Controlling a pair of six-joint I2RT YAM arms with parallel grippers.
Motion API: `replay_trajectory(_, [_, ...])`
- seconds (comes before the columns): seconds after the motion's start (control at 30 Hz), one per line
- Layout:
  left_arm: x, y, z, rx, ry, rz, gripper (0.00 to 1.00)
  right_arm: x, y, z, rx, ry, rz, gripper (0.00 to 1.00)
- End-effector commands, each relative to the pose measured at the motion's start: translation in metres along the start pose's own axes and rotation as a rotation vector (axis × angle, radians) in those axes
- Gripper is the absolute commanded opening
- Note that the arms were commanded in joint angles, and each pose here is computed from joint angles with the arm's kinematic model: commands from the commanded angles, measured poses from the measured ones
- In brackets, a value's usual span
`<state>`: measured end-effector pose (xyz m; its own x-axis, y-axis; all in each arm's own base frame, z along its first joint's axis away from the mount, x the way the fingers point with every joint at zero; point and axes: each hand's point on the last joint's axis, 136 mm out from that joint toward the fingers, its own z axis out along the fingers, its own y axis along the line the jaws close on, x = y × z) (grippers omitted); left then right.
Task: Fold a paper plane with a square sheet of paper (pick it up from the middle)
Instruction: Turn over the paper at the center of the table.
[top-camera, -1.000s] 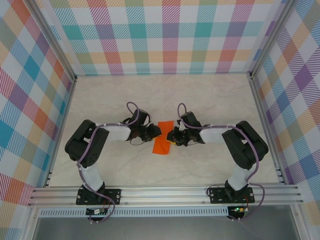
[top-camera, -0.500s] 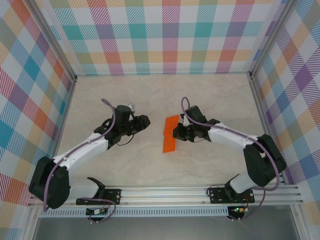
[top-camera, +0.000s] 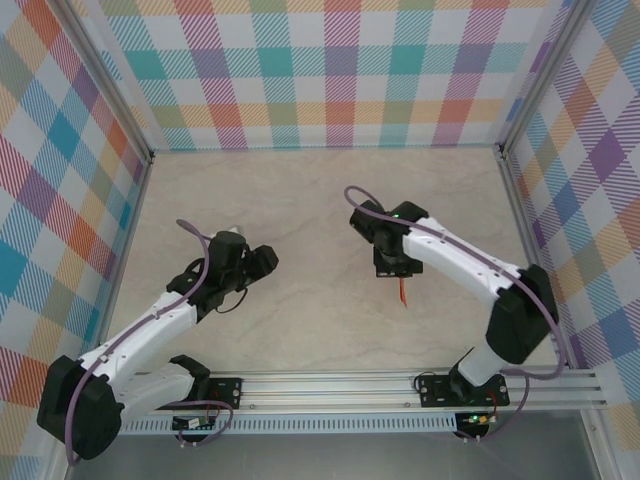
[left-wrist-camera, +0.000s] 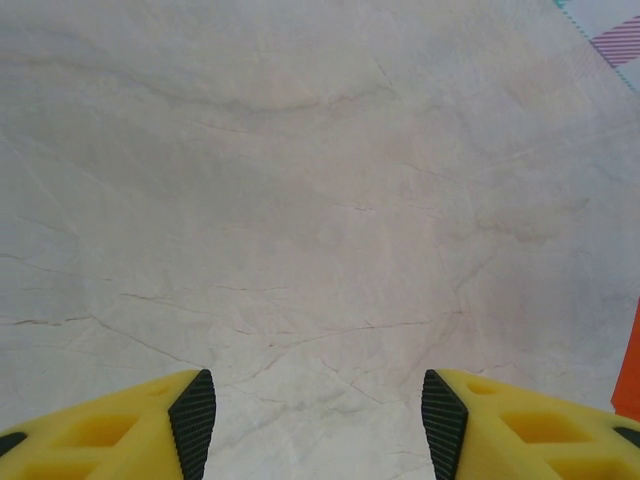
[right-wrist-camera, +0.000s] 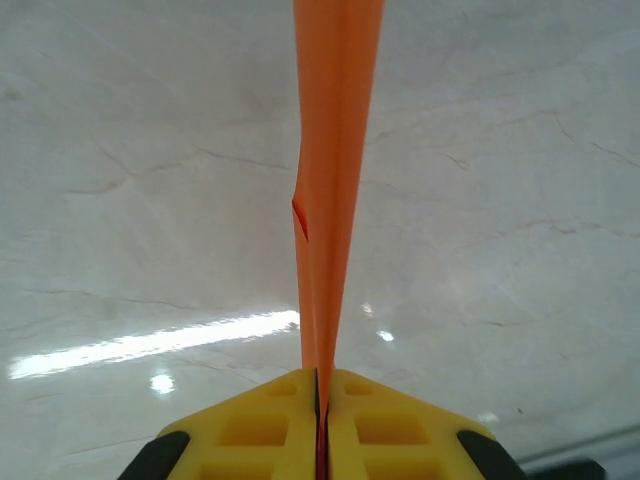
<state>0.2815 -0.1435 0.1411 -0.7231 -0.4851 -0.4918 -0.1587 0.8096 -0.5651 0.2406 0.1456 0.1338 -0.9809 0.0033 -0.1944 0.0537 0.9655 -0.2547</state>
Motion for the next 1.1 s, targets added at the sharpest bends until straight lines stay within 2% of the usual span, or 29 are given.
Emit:
replay_trajectory(0.0, [-0.002,0.016,-0.010,-0.055,-0.029,-0.010,0.61,0.006,0.002,0.004,0.150,0.050,-0.024,0.11])
replay_trajectory(0.2, [0.001,0.026,-0.022,-0.078,-0.038,-0.003,0.64,0.003,0.089,0.037,0.095,0.173,-0.083,0.13])
replay_trajectory(0.37, [0.012,0.030,-0.027,-0.063,-0.004,0.006,0.66,-0.005,0.153,0.056,-0.026,0.239,-0.088,0.16])
replay_trajectory(0.47, [0.019,0.030,-0.031,-0.052,0.027,0.022,0.66,-0.007,0.172,0.056,-0.065,0.248,-0.117,0.18])
replay_trajectory(0.53, [0.023,0.030,-0.034,-0.044,0.043,0.033,0.68,-0.006,0.182,0.054,-0.115,0.252,-0.128,0.23])
replay_trajectory(0.57, [0.025,0.029,-0.035,-0.035,0.055,0.042,0.70,-0.004,0.185,0.053,-0.137,0.257,-0.132,0.28])
replay_trajectory(0.63, [0.030,0.025,-0.036,-0.014,0.085,0.056,0.71,-0.004,0.190,0.045,-0.190,0.236,-0.142,0.29])
replay_trajectory(0.8, [0.040,0.005,-0.034,0.079,0.158,0.054,0.70,-0.015,0.187,-0.001,-0.402,0.097,-0.133,0.44])
replay_trajectory(0.83, [0.040,0.000,-0.033,0.098,0.169,0.049,0.69,-0.015,0.182,-0.009,-0.450,0.072,-0.124,0.48])
replay_trajectory(0.9, [0.043,-0.008,-0.025,0.133,0.196,0.039,0.66,-0.015,0.168,-0.015,-0.510,0.035,-0.096,0.50])
replay_trajectory(1.0, [0.045,-0.025,-0.003,0.180,0.231,0.013,0.58,-0.012,0.135,-0.005,-0.550,0.024,-0.010,0.52])
replay_trajectory(1.07, [0.050,-0.042,0.011,0.205,0.270,0.026,0.52,-0.010,0.119,0.004,-0.635,0.046,0.066,0.51])
